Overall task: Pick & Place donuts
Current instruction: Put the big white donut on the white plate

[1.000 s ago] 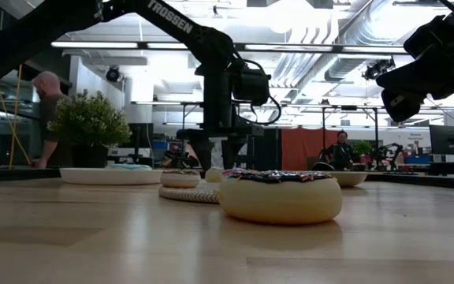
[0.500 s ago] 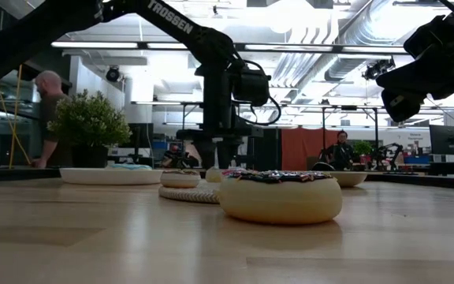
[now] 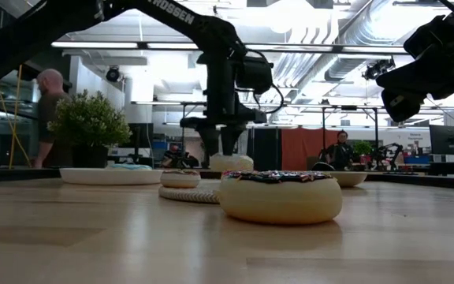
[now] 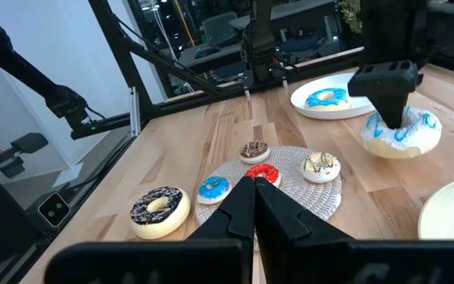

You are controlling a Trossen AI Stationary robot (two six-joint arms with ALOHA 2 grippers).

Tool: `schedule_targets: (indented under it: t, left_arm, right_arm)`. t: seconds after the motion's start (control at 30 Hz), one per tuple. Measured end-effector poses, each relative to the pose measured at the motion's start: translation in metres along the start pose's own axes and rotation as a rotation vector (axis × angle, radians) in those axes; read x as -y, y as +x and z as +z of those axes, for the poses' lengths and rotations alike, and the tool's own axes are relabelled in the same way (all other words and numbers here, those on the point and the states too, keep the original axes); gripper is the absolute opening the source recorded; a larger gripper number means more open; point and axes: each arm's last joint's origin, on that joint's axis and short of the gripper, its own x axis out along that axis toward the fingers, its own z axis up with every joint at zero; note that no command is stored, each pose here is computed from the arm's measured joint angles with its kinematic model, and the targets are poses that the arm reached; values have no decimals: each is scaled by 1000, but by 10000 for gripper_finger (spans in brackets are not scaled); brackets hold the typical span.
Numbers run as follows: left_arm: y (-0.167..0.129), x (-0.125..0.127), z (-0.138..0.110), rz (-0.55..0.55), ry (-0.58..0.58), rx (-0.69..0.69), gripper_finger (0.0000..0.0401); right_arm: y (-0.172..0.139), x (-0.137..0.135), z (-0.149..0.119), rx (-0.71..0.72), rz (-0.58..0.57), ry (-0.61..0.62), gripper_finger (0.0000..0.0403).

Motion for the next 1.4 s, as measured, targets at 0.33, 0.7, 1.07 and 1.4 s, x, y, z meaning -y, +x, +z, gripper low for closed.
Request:
schedule_targets:
  t: [0.33, 0.7, 1.07, 1.4]
  left_arm:
    - [-47, -11, -7, 81, -11, 36, 118]
    - [-94, -43, -40, 191, -90, 47, 118]
    - [-97, -102, -99, 203, -277, 50, 118]
    - [-66, -144, -147, 135, -492, 35, 118]
  right_arm:
    - [0, 0, 0, 0, 0, 0, 0]
    - [0, 0, 0, 0, 0, 0, 0]
    - [0, 0, 0, 0, 0, 0, 0]
    - [0, 0, 0, 0, 0, 0, 0]
